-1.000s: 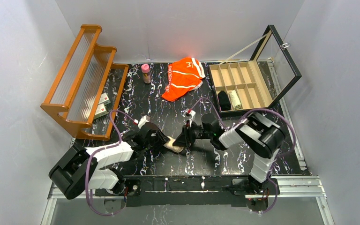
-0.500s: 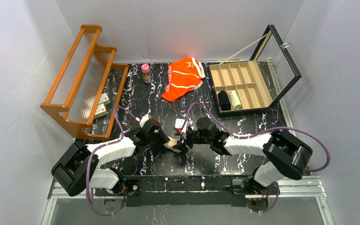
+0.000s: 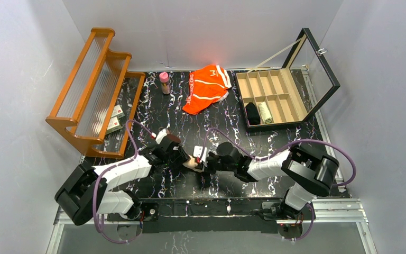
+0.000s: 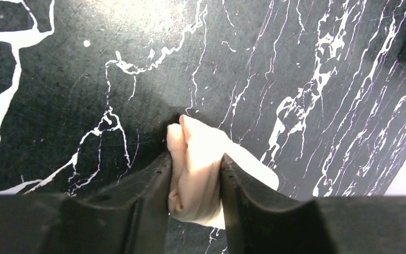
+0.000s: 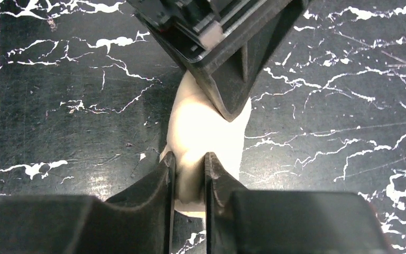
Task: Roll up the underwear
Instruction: Roll the underwear to the center of the board.
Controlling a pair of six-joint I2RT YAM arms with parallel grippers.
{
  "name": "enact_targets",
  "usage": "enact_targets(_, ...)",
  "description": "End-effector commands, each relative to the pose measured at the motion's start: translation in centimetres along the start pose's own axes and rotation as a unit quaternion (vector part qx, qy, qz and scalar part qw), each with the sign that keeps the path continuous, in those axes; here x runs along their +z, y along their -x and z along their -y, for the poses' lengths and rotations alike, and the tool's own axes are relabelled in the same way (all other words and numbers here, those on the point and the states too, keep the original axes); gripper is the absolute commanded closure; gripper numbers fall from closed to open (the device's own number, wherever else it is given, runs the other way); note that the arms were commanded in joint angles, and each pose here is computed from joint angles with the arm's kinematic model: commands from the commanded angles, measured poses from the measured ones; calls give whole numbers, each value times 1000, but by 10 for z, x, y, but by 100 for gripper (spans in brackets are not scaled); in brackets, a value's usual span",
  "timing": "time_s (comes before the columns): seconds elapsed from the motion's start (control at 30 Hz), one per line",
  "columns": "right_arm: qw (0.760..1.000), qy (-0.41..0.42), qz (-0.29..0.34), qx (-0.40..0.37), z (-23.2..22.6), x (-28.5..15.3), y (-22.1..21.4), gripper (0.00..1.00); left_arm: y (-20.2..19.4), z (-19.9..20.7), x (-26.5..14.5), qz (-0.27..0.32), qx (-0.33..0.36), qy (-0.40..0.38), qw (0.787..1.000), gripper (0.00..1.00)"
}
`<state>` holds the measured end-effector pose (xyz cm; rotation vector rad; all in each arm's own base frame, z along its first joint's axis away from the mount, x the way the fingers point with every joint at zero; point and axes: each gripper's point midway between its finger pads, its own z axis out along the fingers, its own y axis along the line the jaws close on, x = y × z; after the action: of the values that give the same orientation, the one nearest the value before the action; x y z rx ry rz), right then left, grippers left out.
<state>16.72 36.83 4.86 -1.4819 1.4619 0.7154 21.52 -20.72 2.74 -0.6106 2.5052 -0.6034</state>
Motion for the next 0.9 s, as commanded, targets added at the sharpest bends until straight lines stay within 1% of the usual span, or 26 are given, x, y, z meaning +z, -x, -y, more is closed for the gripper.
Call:
enact_targets(0.0,995,-13,-23,91,1,-9,-26,82,-3,-27,-10,5,20,36,999,61)
enact_targets(0.07,987,18,-1,157,-4,-11,-21,86,1,-23,-13,16,17,22,999,51)
enact_targets(0.13,978,52,18,200,-12,-12,-15,87,3,-16,-14,24,14,0,1000,43)
enact_targets(0.2,967,76,23,241,-19,-10,-13,86,4,-9,-15,26,11,-22,999,35)
enact_targets(0.3,954,94,22,283,-26,-6,-15,85,1,-1,-14,21,6,-44,999,32)
enact_targets(0.4,943,95,15,318,-29,-1,-21,84,-2,-2,-11,13,6,-44,999,32)
enact_targets(0.47,938,100,15,332,-31,1,-23,84,-5,-5,-7,7,5,-35,999,33)
enact_targets(0.5,936,101,13,338,-32,1,-25,84,-7,-9,-4,5,4,-27,1000,35)
enact_targets(0.57,934,98,17,343,-31,2,-24,80,-11,-16,1,-2,5,-9,1000,42)
enact_targets(0.63,935,90,17,343,-28,2,-23,72,-13,-23,5,-8,8,8,1000,50)
enact_targets(0.7,940,82,14,332,-23,1,-20,58,-16,-33,8,-13,13,34,999,57)
enact_targets(0.8,951,68,4,301,-12,0,-14,42,-19,-46,8,-22,27,68,997,62)
enact_targets(0.87,960,57,7,274,-2,-1,-3,35,-19,-49,8,-24,31,79,996,63)
